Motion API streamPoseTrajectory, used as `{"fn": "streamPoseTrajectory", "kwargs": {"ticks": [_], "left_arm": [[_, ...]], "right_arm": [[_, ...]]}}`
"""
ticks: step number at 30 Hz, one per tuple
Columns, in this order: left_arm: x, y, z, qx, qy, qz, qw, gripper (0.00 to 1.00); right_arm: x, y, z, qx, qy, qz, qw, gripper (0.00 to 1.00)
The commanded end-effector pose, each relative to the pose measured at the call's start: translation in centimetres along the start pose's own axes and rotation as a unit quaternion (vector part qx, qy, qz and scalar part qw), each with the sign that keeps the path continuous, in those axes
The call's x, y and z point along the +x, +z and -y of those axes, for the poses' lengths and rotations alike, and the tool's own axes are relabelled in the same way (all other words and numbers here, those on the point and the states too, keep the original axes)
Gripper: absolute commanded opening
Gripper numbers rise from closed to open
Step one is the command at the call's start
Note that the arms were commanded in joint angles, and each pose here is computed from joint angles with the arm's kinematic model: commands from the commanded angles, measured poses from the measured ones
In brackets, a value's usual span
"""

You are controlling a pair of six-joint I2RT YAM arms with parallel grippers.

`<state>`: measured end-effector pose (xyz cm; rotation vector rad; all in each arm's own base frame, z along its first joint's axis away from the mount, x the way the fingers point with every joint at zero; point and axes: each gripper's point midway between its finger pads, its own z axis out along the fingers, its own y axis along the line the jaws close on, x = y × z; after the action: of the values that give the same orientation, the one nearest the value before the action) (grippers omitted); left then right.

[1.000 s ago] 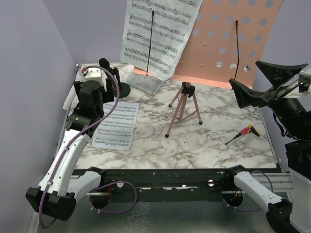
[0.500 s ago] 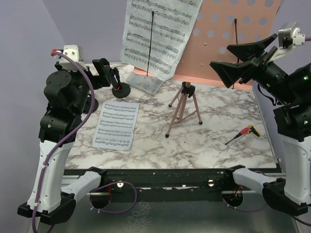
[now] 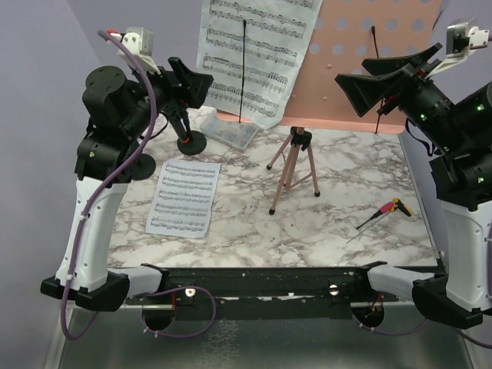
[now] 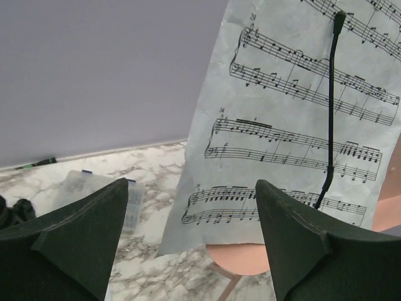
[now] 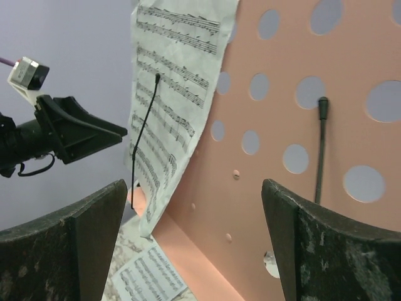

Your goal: Pack up the instrument practice props

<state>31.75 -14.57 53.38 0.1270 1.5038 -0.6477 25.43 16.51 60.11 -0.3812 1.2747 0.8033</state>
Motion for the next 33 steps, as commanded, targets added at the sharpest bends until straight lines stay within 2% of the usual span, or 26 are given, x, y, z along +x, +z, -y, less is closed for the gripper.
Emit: {"fn": "streamPoseTrajectory", "kwargs": {"ticks": [1,4,7,11,17,21,25,33], "left_arm": [[-1.6,0.4,4.2,0.096,-0.04,0.008,0.995,0.82],[-2.0,1.0,5.2,0.12,-0.05,0.01,0.991,0.81],[-2.6,1.3,6.3,0.139,-0.056,0.016,0.989,0.8],[-3.4,1.4,8.1,0.162,-0.058,0.024,0.985,0.79],[-3.3,2.5,9.9,0.167,-0.053,0.031,0.984,0.77],[-2.8,3.7,10.2,0.143,-0.049,0.036,0.988,0.75],[-2.4,4.6,9.8,0.116,-0.046,0.041,0.991,0.73],[-2.2,5.0,9.6,0.099,-0.043,0.044,0.993,0.72]], "right_arm": [[-1.3,-2.0,2.1,0.09,-0.012,0.027,0.996,0.92],[-2.5,-3.2,1.9,0.103,-0.029,0.051,0.993,0.92],[-3.1,-3.5,0.5,0.072,-0.034,0.062,0.995,0.93],[-2.6,-2.5,-1.1,0.017,-0.006,0.052,0.998,0.88],[-1.4,-0.3,-1.3,-0.016,0.052,0.032,0.998,0.79],[-0.7,1.2,-0.9,-0.01,0.073,0.026,0.997,0.76],[0.5,3.3,-2.5,-0.008,0.079,0.016,0.997,0.75],[2.5,4.9,-2.4,0.075,0.083,0.024,0.993,0.72]]}}
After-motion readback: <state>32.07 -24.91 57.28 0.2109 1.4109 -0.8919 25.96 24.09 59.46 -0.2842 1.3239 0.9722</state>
